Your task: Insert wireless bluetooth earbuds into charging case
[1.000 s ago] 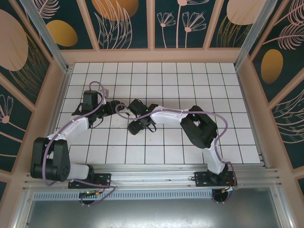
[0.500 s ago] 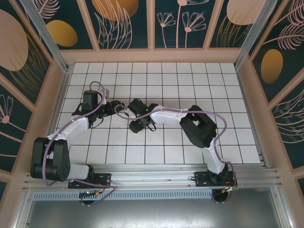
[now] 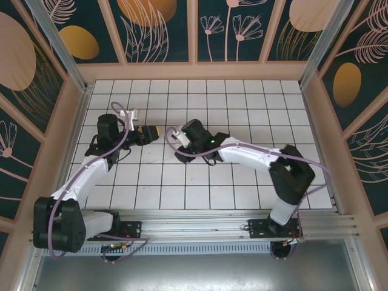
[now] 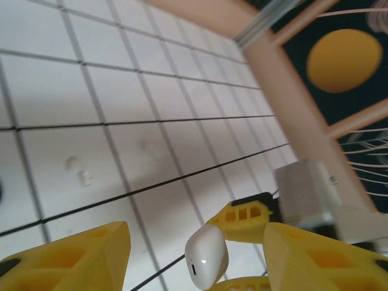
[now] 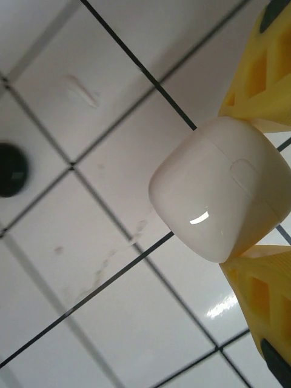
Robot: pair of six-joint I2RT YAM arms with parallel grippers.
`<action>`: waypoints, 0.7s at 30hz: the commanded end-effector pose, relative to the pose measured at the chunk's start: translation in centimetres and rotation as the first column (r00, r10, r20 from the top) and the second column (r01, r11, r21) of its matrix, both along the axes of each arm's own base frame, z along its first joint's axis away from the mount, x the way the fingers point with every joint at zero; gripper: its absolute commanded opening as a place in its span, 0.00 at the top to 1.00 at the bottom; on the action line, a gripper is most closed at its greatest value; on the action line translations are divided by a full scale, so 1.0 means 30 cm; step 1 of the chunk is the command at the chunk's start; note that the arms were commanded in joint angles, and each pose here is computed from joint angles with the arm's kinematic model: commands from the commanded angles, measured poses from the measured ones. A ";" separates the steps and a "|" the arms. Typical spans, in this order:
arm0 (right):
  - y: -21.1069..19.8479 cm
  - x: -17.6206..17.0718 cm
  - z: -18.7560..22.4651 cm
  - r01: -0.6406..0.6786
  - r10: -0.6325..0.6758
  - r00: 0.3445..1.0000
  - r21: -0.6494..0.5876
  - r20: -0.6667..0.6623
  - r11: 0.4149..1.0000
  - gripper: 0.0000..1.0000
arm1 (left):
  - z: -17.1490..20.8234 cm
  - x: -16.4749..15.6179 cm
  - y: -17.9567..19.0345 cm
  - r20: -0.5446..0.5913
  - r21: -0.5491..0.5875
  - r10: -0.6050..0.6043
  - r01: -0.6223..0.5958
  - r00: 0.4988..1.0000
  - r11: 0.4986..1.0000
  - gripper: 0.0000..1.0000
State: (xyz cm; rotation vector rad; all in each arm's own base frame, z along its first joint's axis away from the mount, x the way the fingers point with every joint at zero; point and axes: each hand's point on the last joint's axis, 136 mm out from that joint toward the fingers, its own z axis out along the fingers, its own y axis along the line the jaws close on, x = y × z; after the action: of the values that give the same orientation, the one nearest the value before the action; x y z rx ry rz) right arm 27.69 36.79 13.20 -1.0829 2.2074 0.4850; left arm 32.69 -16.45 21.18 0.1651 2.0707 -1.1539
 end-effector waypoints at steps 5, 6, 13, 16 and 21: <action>-0.018 -0.053 0.315 -0.126 0.077 0.969 0.198 0.235 0.972 0.56 | 0.167 -0.109 -0.129 0.166 -0.067 -0.224 0.238 0.960 0.969 0.41; -0.023 -0.063 0.338 -0.139 0.086 0.965 0.207 0.248 0.968 0.56 | 0.166 -0.127 -0.155 0.172 -0.058 -0.250 0.263 0.953 0.963 0.40; -0.042 -0.090 0.394 -0.159 0.100 0.959 0.212 0.265 0.964 0.57 | 0.176 -0.170 -0.255 0.165 -0.089 -0.340 0.358 0.926 0.930 0.40; -0.041 -0.097 0.396 -0.164 0.105 0.959 0.212 0.263 0.963 0.57 | 0.180 -0.179 -0.275 0.160 -0.101 -0.368 0.386 0.916 0.917 0.43; -0.042 -0.100 0.400 -0.163 0.105 0.959 0.211 0.262 0.964 0.58 | 0.174 -0.183 -0.300 0.145 -0.109 -0.395 0.412 0.907 0.905 0.50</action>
State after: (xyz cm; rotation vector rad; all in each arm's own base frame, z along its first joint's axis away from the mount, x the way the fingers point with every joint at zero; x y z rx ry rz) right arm 25.43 35.52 23.92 -1.0871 1.8615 0.5964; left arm 27.44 -24.63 24.87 0.5480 1.9457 -1.4490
